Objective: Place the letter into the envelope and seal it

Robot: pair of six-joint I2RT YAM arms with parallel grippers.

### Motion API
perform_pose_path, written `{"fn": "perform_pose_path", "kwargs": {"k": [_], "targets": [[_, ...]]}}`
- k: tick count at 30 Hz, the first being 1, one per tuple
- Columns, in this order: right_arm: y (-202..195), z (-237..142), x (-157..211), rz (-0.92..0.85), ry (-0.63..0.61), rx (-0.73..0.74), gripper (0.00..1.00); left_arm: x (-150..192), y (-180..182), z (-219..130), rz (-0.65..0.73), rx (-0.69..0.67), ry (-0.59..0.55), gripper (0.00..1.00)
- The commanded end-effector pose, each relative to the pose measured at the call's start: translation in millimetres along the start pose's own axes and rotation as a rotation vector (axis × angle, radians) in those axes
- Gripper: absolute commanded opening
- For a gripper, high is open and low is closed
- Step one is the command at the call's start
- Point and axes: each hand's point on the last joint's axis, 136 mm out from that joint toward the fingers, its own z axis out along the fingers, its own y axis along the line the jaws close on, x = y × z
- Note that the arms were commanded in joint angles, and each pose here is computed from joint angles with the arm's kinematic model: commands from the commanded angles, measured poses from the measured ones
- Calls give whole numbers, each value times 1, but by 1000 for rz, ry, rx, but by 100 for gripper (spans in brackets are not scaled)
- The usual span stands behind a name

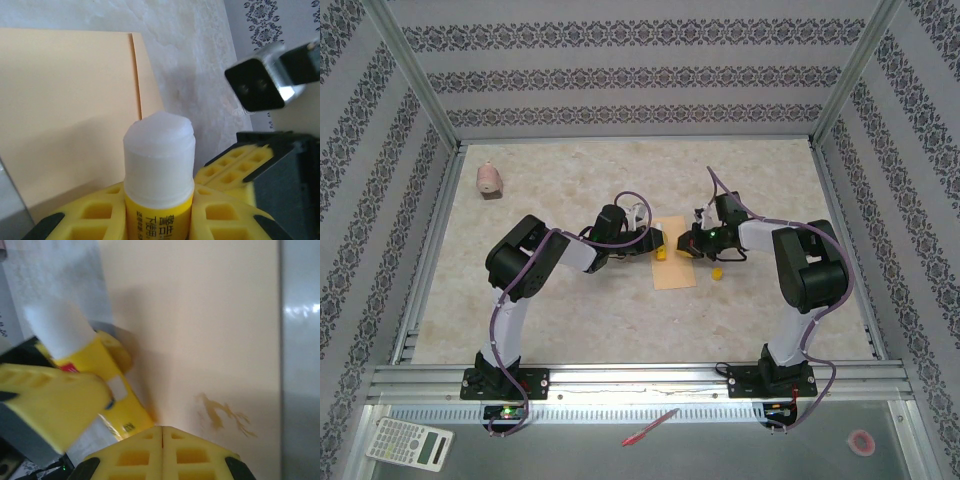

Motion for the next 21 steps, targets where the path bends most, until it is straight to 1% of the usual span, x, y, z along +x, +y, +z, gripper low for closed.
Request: {"fn": "perform_pose_path", "kwargs": {"k": [1,5,12,17,21], "targets": [[16,-1,-13,-22,-22,-26,0,10,-2,-2,2,-11,25,1],[8,10,-13,-9,-5,-12,0,10,-3,-2,4,-9,25,1],[-18,30,2,39,52,30,0,10,-3,-2,6,-10,25,1],[-34,32,11,60,67,75,0,10,-3,-1,9,-11,31,1],[-32,29,11,55,61,76,0,9,-4,-1,11,-12,30,1]]}}
